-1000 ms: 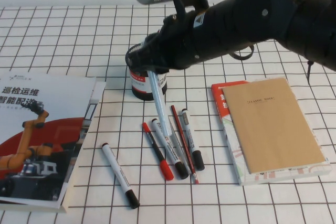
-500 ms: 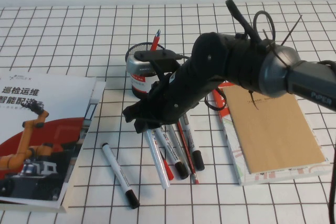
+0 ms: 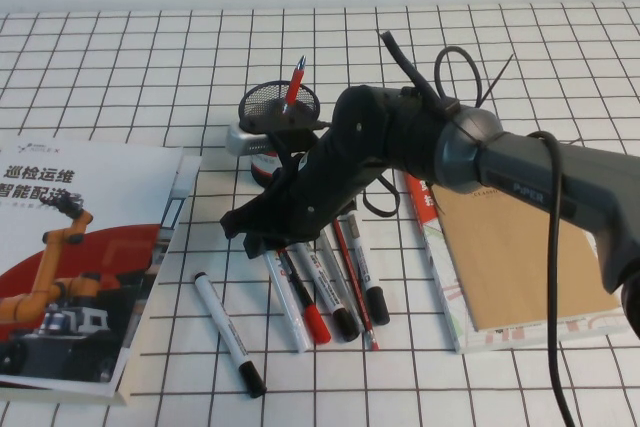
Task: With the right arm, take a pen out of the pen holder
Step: 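Take a marker out of the pen holder and lay it on the table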
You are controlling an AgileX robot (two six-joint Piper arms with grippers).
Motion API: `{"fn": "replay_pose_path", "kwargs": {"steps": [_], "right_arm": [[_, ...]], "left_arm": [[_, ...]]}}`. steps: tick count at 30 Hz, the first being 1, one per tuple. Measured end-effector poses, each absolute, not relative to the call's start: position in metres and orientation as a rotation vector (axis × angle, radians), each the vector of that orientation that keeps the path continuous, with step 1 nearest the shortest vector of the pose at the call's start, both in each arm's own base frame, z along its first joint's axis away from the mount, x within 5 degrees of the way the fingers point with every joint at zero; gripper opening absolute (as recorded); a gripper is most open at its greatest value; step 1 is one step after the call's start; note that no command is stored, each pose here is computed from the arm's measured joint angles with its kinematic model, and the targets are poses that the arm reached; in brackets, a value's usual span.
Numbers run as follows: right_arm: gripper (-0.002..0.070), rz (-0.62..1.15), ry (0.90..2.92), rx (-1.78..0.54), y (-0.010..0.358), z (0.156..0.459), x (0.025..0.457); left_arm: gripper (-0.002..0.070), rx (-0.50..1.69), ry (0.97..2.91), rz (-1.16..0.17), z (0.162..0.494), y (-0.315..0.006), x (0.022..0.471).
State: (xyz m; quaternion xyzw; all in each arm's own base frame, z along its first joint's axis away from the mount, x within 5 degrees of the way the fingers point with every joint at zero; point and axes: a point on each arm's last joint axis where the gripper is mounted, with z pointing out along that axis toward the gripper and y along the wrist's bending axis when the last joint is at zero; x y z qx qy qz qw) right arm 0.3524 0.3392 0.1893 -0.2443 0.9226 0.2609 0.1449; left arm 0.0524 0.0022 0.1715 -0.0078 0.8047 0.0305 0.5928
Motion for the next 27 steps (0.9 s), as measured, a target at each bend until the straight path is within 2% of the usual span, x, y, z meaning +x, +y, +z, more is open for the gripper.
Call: {"fn": "replay_pose_path", "kwargs": {"steps": [10,18,27], "right_arm": [[0.0109,0.727,2.649,-0.704,0.3405,0.1812,0.3564],[0.0206,0.701,2.635,-0.713,0.34,0.1791,0.3585],[0.0222,0.694,2.615,-0.721,0.3388,0.1869,0.3581]], "left_arm": [[-0.0003,-0.018,1.871,0.071,0.1715,0.0022,0.0524],[-0.0003,-0.018,1.871,0.071,0.1715,0.0022,0.0524],[-0.0003,-0.018,1.871,0.071,0.1715,0.0022,0.0524]]}}
